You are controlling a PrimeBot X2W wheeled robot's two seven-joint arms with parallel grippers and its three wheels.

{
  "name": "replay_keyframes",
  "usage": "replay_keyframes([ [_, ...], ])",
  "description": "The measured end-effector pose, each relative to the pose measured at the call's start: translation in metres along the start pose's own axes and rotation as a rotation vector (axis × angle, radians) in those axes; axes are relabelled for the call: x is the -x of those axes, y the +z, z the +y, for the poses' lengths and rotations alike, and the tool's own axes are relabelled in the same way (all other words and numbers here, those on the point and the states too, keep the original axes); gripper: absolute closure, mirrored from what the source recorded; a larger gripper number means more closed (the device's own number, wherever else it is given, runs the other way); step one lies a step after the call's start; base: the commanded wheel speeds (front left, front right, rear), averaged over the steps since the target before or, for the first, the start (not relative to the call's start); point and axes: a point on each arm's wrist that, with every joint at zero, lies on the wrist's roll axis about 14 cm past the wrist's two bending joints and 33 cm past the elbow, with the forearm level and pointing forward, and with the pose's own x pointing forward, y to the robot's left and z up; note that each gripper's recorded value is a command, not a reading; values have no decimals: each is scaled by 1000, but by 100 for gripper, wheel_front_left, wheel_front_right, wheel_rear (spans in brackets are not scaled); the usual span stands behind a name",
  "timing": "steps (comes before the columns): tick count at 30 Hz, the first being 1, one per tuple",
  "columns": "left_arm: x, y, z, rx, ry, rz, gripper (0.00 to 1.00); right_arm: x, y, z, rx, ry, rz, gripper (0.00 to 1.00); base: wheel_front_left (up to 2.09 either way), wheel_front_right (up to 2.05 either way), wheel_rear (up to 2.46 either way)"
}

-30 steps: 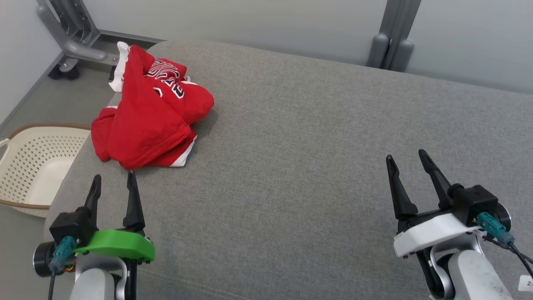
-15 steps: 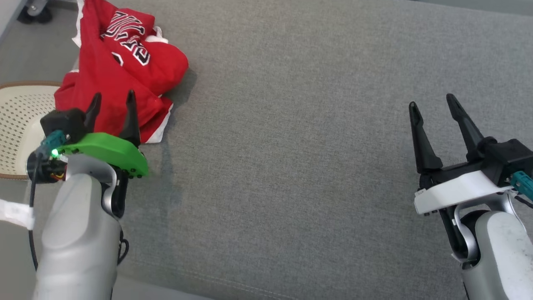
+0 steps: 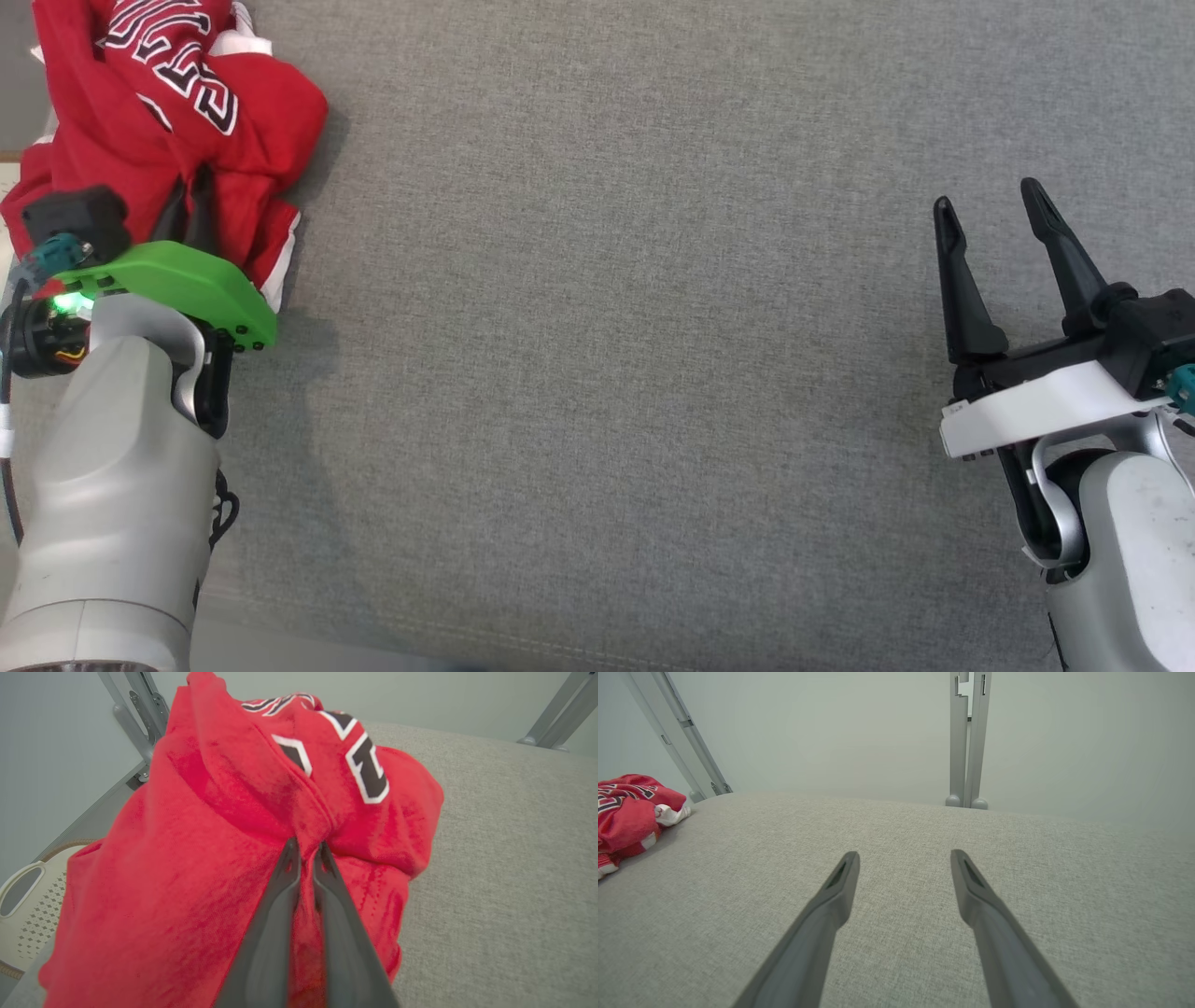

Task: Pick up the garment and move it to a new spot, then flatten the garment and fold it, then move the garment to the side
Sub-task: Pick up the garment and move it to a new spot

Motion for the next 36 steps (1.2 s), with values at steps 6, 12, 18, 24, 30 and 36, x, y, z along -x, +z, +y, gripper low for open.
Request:
replay_keyframes([
  [6, 10, 45, 19, 27, 26, -139, 100, 5, 18, 3, 11, -2, -40, 0, 0, 0, 0],
  [12, 47, 90, 33, 38, 49, -322, 100, 21, 32, 14, 17, 6, -60, 0, 0, 0, 0],
  [18, 92, 96, 23, 48, 29, -420, 100, 42, 51, 26, 18, 10, -94, 0, 0, 0, 0],
  [24, 113, 79, -37, 59, -120, -402, 100, 63, 70, 24, 32, -17, -131, 0, 0, 0, 0],
  [30, 117, 71, -127, 75, -350, -345, 100, 80, 87, 10, 44, -76, -178, 0, 0, 0, 0],
  [36, 124, 71, -244, 12, -667, -307, 100, 100, 93, -20, 43, -177, -209, 0, 0, 0, 0],
])
